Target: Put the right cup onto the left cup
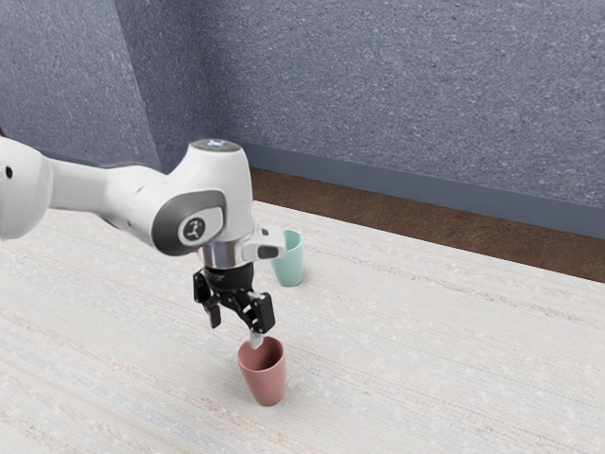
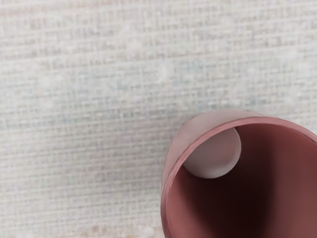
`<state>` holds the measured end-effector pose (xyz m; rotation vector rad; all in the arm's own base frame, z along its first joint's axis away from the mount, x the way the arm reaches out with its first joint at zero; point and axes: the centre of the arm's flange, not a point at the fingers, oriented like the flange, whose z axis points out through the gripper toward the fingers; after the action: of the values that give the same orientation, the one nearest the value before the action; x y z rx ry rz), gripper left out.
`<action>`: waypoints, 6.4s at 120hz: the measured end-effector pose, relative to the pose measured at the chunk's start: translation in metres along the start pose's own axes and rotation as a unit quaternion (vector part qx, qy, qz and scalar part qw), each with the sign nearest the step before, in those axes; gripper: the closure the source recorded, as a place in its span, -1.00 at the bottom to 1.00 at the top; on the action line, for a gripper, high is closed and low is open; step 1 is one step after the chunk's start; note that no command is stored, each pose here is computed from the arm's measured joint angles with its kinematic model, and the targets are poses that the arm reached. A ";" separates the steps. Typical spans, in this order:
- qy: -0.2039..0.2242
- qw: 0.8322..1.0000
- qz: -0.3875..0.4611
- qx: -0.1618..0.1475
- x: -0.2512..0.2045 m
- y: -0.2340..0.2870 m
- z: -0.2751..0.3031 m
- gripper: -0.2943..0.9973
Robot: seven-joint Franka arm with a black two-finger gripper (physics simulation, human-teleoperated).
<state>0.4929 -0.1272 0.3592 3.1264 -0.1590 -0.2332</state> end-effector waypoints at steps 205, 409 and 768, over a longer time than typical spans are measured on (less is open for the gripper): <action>-0.006 0.999 -0.043 -0.004 0.021 0.001 0.044 0.41; 0.067 0.994 -0.082 -0.004 0.128 -0.049 -0.166 0.67; 0.121 0.981 -0.149 -0.017 0.204 -0.143 -0.102 0.67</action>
<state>0.7233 -0.0063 0.4287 3.0962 0.3133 0.1448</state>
